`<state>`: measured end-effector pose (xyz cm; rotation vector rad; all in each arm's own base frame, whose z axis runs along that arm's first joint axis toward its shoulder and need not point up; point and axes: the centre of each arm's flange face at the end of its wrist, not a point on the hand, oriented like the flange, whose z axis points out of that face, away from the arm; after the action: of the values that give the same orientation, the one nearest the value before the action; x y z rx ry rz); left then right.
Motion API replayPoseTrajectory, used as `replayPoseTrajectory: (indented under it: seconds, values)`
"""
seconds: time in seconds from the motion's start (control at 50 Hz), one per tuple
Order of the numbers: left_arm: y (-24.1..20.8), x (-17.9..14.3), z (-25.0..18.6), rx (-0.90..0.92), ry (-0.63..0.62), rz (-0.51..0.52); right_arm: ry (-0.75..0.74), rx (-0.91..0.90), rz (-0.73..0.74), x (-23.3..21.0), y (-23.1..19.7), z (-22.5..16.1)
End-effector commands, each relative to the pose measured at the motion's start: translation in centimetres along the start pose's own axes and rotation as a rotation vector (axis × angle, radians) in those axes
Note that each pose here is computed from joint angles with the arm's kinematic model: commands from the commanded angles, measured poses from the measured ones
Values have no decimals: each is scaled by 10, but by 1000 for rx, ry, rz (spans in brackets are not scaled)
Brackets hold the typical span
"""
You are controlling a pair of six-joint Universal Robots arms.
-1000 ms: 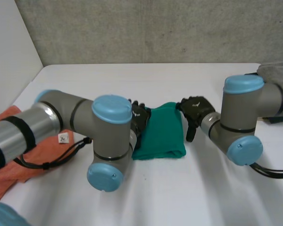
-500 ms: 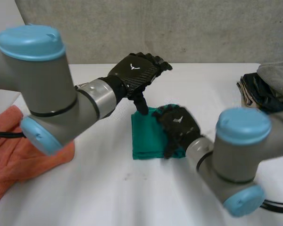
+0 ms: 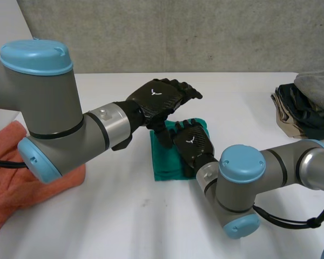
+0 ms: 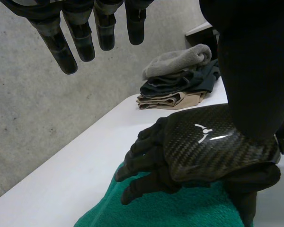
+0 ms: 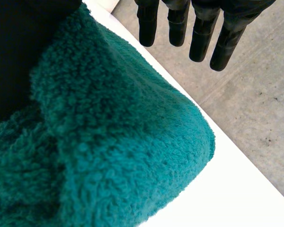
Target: Fold the laundry.
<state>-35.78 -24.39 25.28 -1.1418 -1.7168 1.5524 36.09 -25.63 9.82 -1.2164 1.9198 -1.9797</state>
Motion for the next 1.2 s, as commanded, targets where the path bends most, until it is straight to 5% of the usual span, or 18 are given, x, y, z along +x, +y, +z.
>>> replayPoseTrajectory:
  seconds: [0.02, 0.52, 1.2]
  values:
    - [0, -1, 0, 0, -2, -3, 10, 19, 4, 1, 0, 12]
    - [3, 2, -1, -11, 4, -8, -27, -97, 25, 10, 2, -6]
    - [6, -2, -1, -15, -3, -13, -12, -8, 20, 13, -2, 30]
